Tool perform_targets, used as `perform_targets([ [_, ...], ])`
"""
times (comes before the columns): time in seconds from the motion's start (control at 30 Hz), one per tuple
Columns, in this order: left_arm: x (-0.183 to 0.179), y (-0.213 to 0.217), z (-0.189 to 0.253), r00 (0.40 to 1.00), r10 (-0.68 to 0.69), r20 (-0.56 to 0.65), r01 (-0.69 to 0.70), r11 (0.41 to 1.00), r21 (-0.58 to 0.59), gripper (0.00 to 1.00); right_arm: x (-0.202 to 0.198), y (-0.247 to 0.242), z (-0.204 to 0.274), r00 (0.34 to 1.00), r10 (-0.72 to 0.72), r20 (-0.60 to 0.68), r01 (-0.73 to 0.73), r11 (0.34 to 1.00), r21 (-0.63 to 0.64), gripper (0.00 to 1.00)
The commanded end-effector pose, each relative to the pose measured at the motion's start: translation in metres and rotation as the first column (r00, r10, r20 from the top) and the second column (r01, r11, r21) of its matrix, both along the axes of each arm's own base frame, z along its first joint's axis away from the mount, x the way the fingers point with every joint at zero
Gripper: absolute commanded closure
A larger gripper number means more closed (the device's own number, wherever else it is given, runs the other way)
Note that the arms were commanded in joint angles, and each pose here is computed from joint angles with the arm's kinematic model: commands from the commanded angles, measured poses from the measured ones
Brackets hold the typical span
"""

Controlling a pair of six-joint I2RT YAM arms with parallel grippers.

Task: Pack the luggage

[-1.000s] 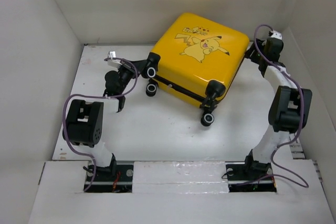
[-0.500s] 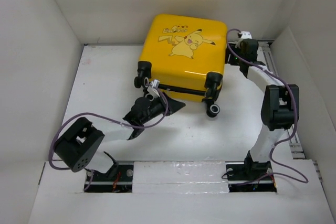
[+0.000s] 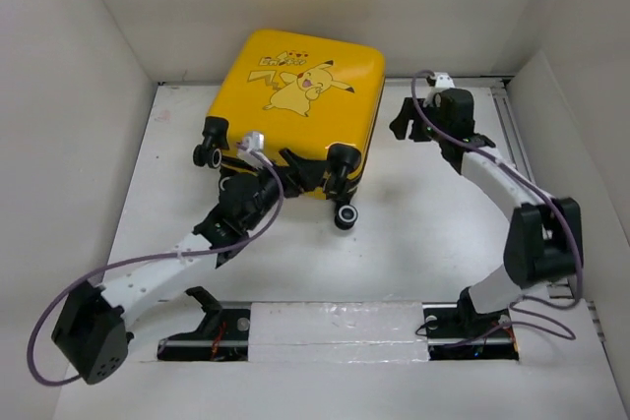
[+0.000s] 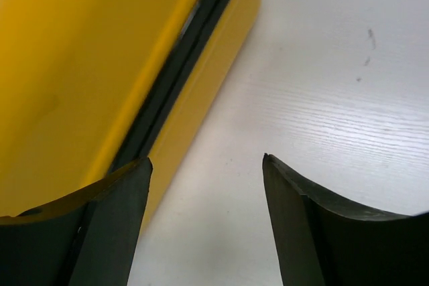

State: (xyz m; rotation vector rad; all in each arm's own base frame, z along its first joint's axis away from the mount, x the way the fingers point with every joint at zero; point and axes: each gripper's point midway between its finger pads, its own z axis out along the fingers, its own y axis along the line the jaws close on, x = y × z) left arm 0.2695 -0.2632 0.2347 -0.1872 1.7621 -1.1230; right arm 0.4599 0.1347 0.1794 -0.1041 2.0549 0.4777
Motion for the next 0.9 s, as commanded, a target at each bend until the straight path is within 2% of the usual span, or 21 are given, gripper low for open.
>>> perform_targets([
  [0.0,0.035,0.064,0.044,0.947,0.31,0.088,-0.315,0.948,0.042,0.06,-0.021,0.003,0.075,0.98,-0.021,0.2,0.01,0.998,0.054,0.25],
  [0.03,0.043,0.084,0.055,0.925,0.369,0.091,-0.371,0.928,0.01,0.05,-0.036,0.016,0.069,0.98,0.003,0.2,-0.013,0.999,0.049,0.24],
  [0.1,0.048,0.095,0.056,0.925,0.37,0.085,-0.371,0.929,-0.015,0.05,-0.063,0.03,0.093,0.966,0.027,0.257,-0.046,0.997,0.068,0.21],
  [0.2,0.047,0.095,0.049,0.938,0.339,0.072,-0.338,0.941,-0.032,0.05,-0.108,0.061,0.097,0.951,0.129,0.282,-0.148,0.988,0.047,0.14],
  [0.3,0.045,0.089,0.041,0.95,0.305,0.064,-0.303,0.952,-0.036,0.06,-0.156,0.09,0.084,0.937,0.245,0.25,-0.257,0.966,0.016,0.12],
  [0.43,0.043,0.091,0.032,0.95,0.305,0.061,-0.304,0.952,-0.02,0.06,-0.203,0.129,0.062,0.924,0.328,0.196,-0.334,0.942,0.001,0.0],
  [0.57,0.041,0.09,0.038,0.952,0.296,0.074,-0.294,0.955,-0.033,0.07,-0.201,0.149,0.039,0.936,0.329,0.126,-0.325,0.944,-0.053,0.0],
  [0.63,0.04,0.088,0.038,0.956,0.284,0.074,-0.282,0.959,-0.033,0.07,-0.2,0.16,0.043,0.93,0.341,0.139,-0.337,0.94,-0.047,0.0],
  [0.87,0.034,0.082,0.039,0.966,0.242,0.091,-0.238,0.97,-0.048,0.1,-0.173,0.148,0.027,0.974,0.181,0.133,-0.17,0.981,-0.089,0.0],
])
